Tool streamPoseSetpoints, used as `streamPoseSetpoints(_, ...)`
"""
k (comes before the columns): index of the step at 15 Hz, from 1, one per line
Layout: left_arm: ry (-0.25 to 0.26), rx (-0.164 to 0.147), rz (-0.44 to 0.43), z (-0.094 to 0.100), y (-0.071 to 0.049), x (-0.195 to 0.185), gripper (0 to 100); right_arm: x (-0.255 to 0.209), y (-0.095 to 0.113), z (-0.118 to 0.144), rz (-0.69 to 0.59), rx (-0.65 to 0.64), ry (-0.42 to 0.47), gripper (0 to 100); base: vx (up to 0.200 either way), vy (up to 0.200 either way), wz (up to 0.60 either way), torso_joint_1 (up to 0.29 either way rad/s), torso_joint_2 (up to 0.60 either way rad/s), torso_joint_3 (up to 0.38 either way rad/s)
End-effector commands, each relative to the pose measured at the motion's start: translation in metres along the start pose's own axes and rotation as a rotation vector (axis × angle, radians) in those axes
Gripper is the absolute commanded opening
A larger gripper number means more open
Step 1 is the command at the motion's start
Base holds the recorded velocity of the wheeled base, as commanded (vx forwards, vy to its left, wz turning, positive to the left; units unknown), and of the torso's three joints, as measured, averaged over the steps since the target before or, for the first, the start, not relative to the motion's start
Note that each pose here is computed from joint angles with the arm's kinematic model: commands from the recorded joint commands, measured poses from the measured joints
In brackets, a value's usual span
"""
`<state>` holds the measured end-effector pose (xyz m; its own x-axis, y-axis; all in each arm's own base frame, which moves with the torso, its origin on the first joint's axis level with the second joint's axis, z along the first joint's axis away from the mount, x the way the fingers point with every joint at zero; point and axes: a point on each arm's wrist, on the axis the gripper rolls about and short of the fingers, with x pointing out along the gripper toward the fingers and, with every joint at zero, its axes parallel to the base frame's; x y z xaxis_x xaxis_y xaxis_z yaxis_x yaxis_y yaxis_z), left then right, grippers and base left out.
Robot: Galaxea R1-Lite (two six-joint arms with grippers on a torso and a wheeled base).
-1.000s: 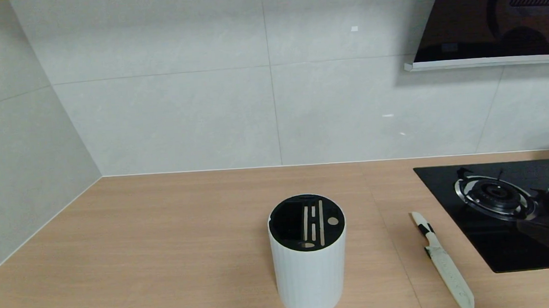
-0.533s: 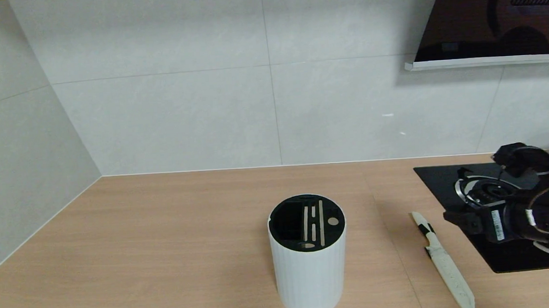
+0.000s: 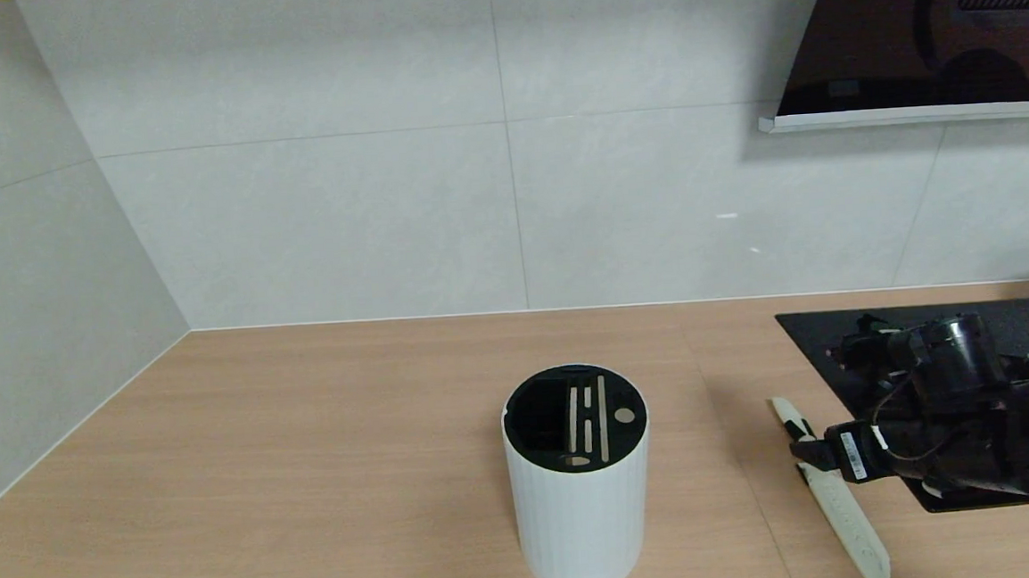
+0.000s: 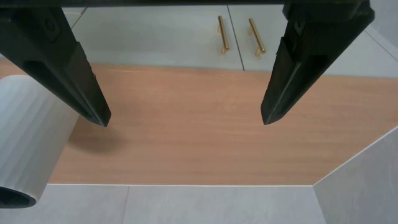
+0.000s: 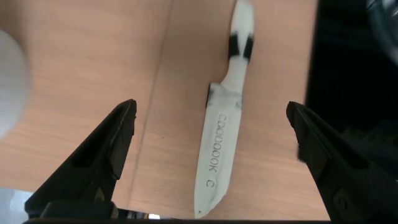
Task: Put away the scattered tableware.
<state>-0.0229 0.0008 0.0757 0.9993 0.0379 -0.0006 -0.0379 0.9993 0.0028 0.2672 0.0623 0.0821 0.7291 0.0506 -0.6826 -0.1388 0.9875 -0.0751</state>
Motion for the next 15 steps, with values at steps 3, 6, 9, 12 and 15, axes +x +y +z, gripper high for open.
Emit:
streamPoseSetpoints(3, 0.002, 0.0, 0.0, 0.0, 0.0, 0.0, 100, 0.041, 0.001, -0.018, -0.053, 0.001, 0.054, 100, 0.0, 0.0, 0.0, 0.0, 0.0, 0.0)
streamPoseSetpoints(6, 0.001, 0.0, 0.0, 0.0, 0.0, 0.0, 100, 0.051, -0.006, -0.021, -0.072, 0.019, 0.063, 100, 0.0, 0.0, 0.0, 0.0, 0.0, 0.0)
streamPoseSetpoints(9, 0.002, 0.0, 0.0, 0.0, 0.0, 0.0, 100, 0.065, -0.008, -0.03, -0.079, 0.023, 0.091, 100, 0.0, 0.0, 0.0, 0.0, 0.0, 0.0)
streamPoseSetpoints(12, 0.001, 0.0, 0.0, 0.0, 0.0, 0.0, 100, 0.069, -0.009, -0.031, -0.084, 0.029, 0.079, 100, 0.0, 0.0, 0.0, 0.0, 0.0, 0.0)
streamPoseSetpoints(15, 0.001, 0.0, 0.0, 0.0, 0.0, 0.0, 100, 0.072, -0.011, -0.032, -0.087, 0.035, 0.085, 100, 0.0, 0.0, 0.0, 0.0, 0.0, 0.0)
